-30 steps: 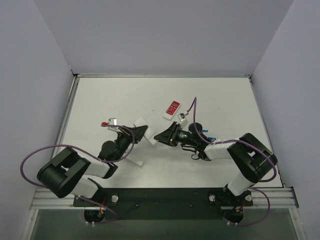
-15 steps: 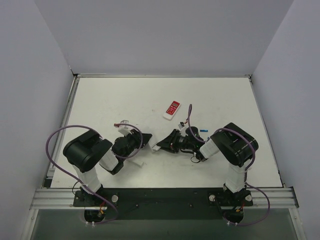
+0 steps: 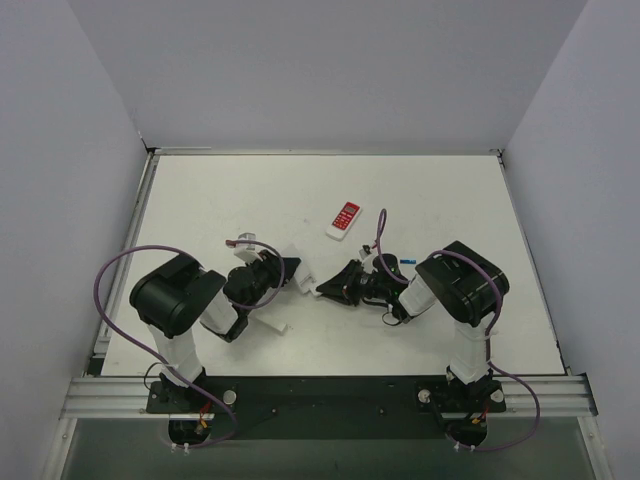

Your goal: Load the batteries into the remote control

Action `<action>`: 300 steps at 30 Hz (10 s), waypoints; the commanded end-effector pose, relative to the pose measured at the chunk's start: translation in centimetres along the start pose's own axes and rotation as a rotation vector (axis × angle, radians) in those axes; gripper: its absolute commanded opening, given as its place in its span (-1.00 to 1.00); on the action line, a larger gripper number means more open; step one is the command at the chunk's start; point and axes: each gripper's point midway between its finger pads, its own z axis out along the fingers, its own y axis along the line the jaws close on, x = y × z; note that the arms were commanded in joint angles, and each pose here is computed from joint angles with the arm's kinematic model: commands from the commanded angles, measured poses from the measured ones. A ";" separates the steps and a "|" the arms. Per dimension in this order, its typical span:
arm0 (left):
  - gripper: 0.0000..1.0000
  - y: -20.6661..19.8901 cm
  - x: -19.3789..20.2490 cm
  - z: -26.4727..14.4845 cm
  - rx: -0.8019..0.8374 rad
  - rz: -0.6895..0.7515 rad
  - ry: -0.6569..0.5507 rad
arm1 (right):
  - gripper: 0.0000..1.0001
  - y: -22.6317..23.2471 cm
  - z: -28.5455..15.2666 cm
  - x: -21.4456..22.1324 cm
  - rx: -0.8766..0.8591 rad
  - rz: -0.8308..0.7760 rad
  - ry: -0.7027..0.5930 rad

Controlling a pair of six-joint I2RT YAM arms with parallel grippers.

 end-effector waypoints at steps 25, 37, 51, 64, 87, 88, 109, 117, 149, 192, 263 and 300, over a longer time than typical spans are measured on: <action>-1.00 -6.2 -10.5 -4.8 0.208 0.042 -0.310 | -0.19 -6.1 -6.7 2.6 0.482 -0.072 0.105; -1.00 -9.3 -12.0 -8.0 0.161 -0.014 -0.195 | 0.92 -0.6 -17.3 -4.3 0.764 -0.538 -0.255; -1.00 -12.8 -10.4 -13.3 0.319 -0.061 -0.044 | 0.85 2.3 -25.2 -9.6 0.986 -0.518 -0.497; -1.00 -12.3 -8.0 -12.9 0.399 -0.029 0.011 | 0.11 -5.2 -22.3 -12.1 1.050 -0.169 -0.515; -1.00 -11.9 -7.9 -12.5 0.389 -0.038 0.004 | -0.36 -10.1 -20.7 -13.1 1.105 -0.032 -0.528; -1.00 -11.9 -7.8 -12.5 0.389 -0.038 0.004 | -0.37 -10.2 -20.8 -13.1 1.109 -0.031 -0.531; -1.00 -12.0 -7.3 -12.0 0.382 -0.056 0.050 | -0.88 -11.6 -20.7 -10.1 1.103 -0.030 -0.434; -1.00 -12.4 -7.0 -11.7 0.379 -0.066 0.097 | -1.00 -6.6 -19.4 -8.9 1.005 -0.345 -0.372; -1.00 -18.6 -5.9 -12.5 0.546 -0.109 0.409 | -1.00 21.8 -9.1 14.0 -0.406 -1.993 0.219; -1.00 -19.6 -7.5 -13.4 0.577 -0.201 0.400 | -1.00 14.7 -7.0 12.1 -0.248 -1.996 0.442; -1.00 -12.8 -5.9 -10.7 0.318 -0.254 0.273 | 0.63 24.4 -8.4 6.4 -0.014 -1.420 -0.168; -1.00 -13.1 -8.7 -11.5 0.285 -0.300 0.127 | 0.36 16.3 -4.4 8.9 0.128 -0.927 0.074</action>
